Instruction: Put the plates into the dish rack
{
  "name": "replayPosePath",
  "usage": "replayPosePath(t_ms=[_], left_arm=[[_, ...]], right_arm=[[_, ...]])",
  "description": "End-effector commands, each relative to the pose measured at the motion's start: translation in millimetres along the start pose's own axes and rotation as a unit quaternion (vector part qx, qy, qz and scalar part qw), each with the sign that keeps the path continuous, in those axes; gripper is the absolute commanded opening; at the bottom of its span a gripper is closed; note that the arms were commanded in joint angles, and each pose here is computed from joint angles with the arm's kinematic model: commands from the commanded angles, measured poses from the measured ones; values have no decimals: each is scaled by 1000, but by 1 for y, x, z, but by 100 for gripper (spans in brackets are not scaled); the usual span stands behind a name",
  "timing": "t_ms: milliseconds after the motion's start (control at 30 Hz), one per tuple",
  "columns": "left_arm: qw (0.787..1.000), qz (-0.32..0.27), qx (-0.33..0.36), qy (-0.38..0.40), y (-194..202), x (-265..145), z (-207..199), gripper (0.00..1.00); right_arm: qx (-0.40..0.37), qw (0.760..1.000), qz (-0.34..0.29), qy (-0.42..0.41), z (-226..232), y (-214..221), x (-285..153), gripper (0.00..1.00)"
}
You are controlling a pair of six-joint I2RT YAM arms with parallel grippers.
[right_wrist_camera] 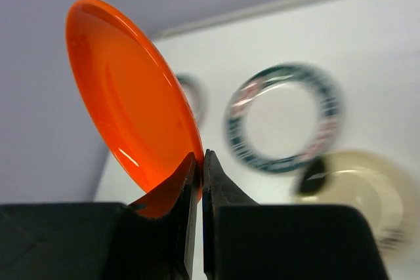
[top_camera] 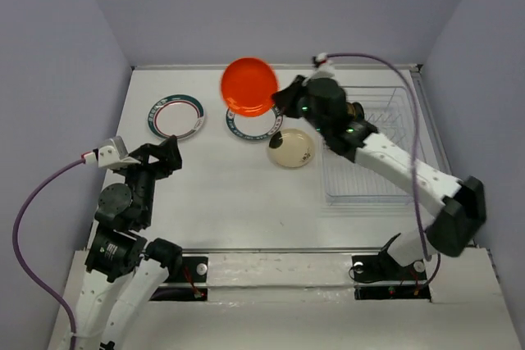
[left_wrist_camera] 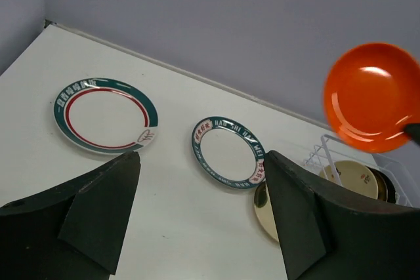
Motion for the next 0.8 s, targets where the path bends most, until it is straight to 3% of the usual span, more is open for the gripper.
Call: replayPosePath(t_ms=[0, 67, 100, 233, 300, 433, 600, 767], left_arm=[[999, 17, 2, 36, 5, 10, -11, 87], [998, 32, 6, 50, 8, 12, -15, 87], [998, 34, 8, 52, 9, 13, -15, 87], [997, 43, 9, 67, 11, 15, -17, 87], [996, 49, 11, 67, 13, 16, -17, 87], [995, 64, 14, 79, 18, 16, -20, 87], [994, 72, 16, 83, 21, 18, -21, 87], [993, 79, 15, 87, 23, 19, -22, 87]], right_arm=[[-122, 922, -71, 360, -156, -67, -106, 7], [-131, 886, -94, 436, -186, -92, -158, 7], [-139, 852, -87, 497, -214, -102, -186, 7], [-149, 804, -70, 571, -241, -116, -230, 7], [-151, 796, -53, 584, -249, -115, -226, 7], [-132, 815, 10, 564, -264, -95, -195, 7], [-100, 847, 33, 521, -268, -76, -173, 7], [-98, 855, 64, 505, -271, -57, -152, 7]])
Point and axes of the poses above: each gripper's point midway between its finger pads, its own x axis out along the fingers, its own z axis along the line the jaws close on, y = z × x, the point moved 7 cm from there along -x, back along the fingers, and after that the axes turned 8 degrees about -x, right-handed, at the moved point
